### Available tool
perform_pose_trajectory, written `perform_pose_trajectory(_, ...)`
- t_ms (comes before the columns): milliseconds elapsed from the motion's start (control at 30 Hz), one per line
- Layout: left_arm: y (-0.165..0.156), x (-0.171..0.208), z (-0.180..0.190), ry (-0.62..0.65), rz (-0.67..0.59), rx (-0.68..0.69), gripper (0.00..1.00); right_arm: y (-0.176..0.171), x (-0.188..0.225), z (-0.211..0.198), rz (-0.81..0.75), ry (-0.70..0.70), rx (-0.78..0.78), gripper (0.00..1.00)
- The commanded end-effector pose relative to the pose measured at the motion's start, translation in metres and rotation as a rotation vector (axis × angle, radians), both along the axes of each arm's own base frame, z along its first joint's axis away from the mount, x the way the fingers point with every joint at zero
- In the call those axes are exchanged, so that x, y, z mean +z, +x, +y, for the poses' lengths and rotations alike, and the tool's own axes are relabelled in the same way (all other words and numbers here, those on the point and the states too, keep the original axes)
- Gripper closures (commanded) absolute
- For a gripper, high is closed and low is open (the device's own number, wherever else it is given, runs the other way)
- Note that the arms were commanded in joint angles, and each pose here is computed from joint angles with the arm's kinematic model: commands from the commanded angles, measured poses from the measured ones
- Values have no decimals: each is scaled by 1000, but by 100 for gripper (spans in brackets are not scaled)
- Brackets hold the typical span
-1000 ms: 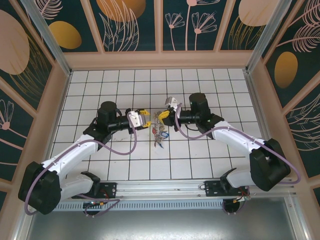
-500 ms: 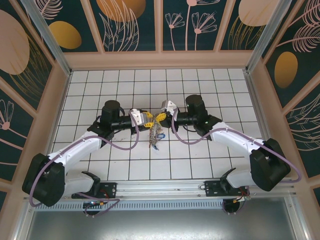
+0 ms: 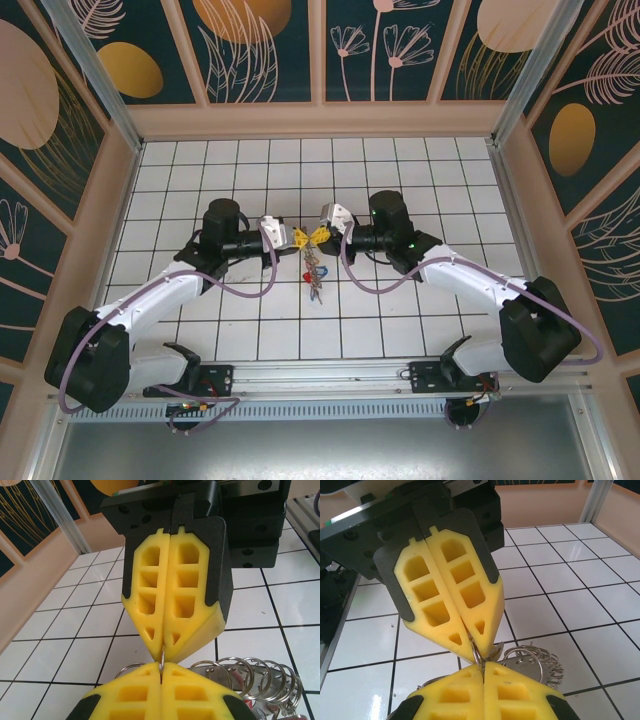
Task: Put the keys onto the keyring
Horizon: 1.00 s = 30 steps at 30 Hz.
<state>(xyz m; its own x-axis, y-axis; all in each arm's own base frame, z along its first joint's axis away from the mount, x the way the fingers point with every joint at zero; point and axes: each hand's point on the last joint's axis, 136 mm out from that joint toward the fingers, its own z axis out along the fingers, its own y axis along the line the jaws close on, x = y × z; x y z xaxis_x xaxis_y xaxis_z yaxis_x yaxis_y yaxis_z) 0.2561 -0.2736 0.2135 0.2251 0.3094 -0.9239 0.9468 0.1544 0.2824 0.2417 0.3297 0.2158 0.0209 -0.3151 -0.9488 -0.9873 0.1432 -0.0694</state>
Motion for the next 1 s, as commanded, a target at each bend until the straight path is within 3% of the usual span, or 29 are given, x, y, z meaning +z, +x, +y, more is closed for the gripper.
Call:
perform_pose_trajectory(0, 4, 9, 0, 24, -57, -10, 100, -5, 8, 1, -67, -26, 31, 100)
perform_pose_trajectory(67, 4, 8, 2, 53, -71, -8, 100, -5, -3, -1, -69, -94, 40, 100)
perform_pose_trajectory(267, 7, -4, 9, 174, -113, -3, 100, -11, -30, -3, -101, -283, 107, 79)
perform_pose_trajectory(400, 6, -7, 11, 206, -137, -14, 100, -10, -26, -1, -131, -292, 118, 74)
perform_pose_trajectory(967, -3, -2, 8, 179, -140, -68, 100, -10, -16, 18, -145, -239, 180, 73)
